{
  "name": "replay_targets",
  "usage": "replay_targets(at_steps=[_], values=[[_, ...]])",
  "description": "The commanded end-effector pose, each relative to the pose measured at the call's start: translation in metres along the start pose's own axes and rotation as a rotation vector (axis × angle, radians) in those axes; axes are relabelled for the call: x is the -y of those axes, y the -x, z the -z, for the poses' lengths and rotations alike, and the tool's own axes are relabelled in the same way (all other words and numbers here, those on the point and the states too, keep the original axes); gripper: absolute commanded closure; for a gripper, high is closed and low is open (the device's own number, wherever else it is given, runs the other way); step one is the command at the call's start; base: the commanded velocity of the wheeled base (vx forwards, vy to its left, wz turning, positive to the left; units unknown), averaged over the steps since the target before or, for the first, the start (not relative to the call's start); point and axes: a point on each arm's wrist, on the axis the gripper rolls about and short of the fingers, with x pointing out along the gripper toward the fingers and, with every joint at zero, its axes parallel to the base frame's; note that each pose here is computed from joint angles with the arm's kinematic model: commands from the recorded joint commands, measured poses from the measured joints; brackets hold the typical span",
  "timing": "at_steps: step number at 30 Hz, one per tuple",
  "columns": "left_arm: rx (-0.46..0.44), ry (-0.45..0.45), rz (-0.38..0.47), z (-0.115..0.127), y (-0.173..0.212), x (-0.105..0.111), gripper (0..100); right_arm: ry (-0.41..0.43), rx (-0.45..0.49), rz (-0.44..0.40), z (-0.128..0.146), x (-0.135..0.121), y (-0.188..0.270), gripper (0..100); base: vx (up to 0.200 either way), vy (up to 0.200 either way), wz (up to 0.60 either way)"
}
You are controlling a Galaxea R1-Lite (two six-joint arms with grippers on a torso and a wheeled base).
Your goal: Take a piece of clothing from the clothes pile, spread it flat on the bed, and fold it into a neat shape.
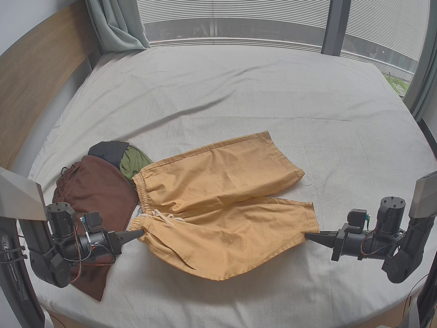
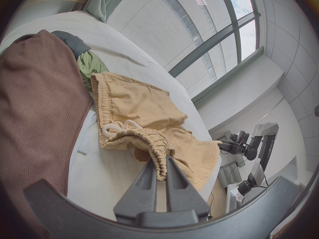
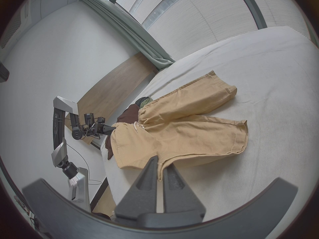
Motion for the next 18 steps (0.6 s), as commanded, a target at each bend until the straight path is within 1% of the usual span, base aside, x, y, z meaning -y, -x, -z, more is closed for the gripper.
replay_targets(at_steps=[1,12,18], values=[[0.022,-0.014,0.010,-0.007,0.001,0.005,100,0.021,0.033,-0.012,-0.009,-0.006,0.003,100,0.000,0.000,0.00],[0.036,-0.018,0.006,-0.010,0.001,0.003,100,0.049,0.067,-0.021,-0.017,-0.013,0.008,100,0.000,0.000,0.00],[0.050,-0.026,0.004,-0.014,0.001,0.001,100,0.056,0.103,-0.032,-0.026,-0.019,0.013,100,0.000,0.000,0.00]])
